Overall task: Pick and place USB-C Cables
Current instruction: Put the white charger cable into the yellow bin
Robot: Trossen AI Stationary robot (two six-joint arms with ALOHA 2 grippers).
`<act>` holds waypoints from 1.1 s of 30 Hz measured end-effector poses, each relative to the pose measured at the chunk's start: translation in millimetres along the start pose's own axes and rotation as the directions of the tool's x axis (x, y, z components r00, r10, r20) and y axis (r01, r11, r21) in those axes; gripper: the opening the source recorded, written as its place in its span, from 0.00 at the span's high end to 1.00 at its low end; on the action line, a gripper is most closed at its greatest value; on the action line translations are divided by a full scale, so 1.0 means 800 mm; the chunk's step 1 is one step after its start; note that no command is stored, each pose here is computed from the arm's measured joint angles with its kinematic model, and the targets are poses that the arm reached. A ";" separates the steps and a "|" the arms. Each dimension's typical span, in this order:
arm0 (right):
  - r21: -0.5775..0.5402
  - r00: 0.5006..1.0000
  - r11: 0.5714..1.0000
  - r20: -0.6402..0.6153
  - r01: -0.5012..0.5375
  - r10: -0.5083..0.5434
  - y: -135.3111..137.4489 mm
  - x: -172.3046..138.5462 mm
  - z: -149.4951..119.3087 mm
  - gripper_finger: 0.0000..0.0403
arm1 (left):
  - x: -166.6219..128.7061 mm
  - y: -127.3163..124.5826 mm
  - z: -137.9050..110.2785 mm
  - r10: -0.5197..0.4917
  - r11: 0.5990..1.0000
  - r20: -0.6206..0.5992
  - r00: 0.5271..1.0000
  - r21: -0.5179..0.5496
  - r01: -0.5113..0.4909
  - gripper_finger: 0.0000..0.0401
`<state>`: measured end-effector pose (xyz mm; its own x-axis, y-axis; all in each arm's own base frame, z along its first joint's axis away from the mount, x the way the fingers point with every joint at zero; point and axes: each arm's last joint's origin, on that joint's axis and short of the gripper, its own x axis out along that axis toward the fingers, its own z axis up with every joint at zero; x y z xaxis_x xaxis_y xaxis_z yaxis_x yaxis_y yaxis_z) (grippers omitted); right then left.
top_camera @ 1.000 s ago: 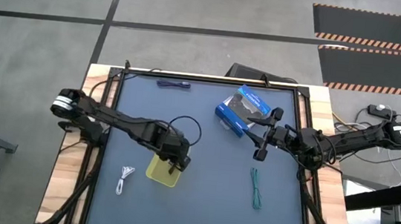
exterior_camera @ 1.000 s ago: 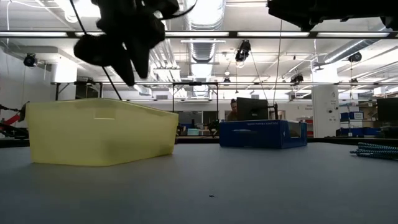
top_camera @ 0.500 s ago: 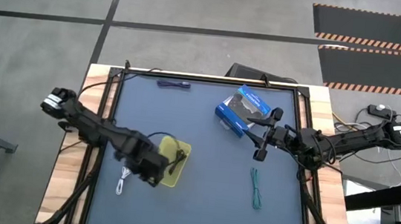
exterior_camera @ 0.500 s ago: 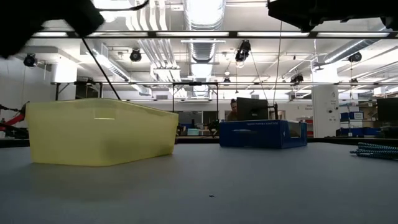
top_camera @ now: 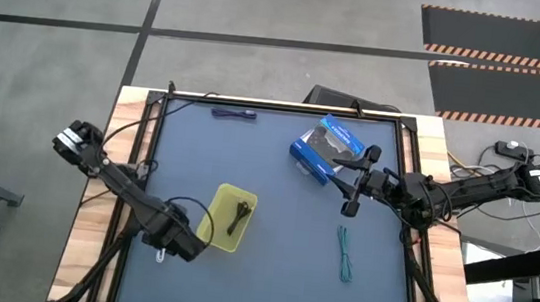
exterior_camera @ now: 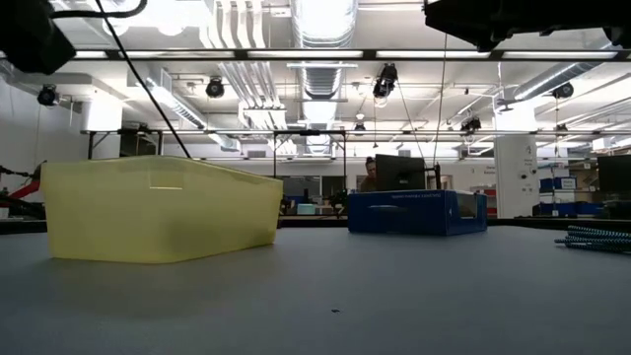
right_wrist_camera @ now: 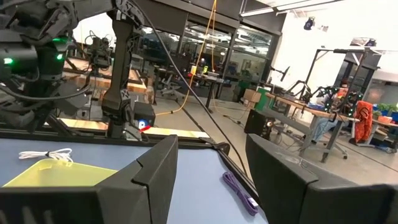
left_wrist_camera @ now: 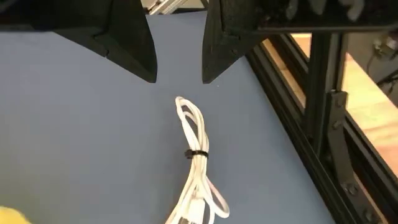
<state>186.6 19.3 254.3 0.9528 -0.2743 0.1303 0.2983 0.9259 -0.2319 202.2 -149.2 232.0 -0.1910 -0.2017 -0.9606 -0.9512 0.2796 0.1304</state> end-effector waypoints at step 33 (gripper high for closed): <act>-0.002 1.000 1.000 -0.006 -0.001 0.001 0.000 0.000 -0.001 0.55 | 0.078 0.016 0.029 0.009 0.997 0.104 0.995 -0.080 0.000 0.72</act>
<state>186.7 19.3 253.7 0.9533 -0.2752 0.1240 0.2977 0.9255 -0.2343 183.3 -136.6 168.2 -0.1730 -0.1003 -0.9798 -0.9675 0.2035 0.1500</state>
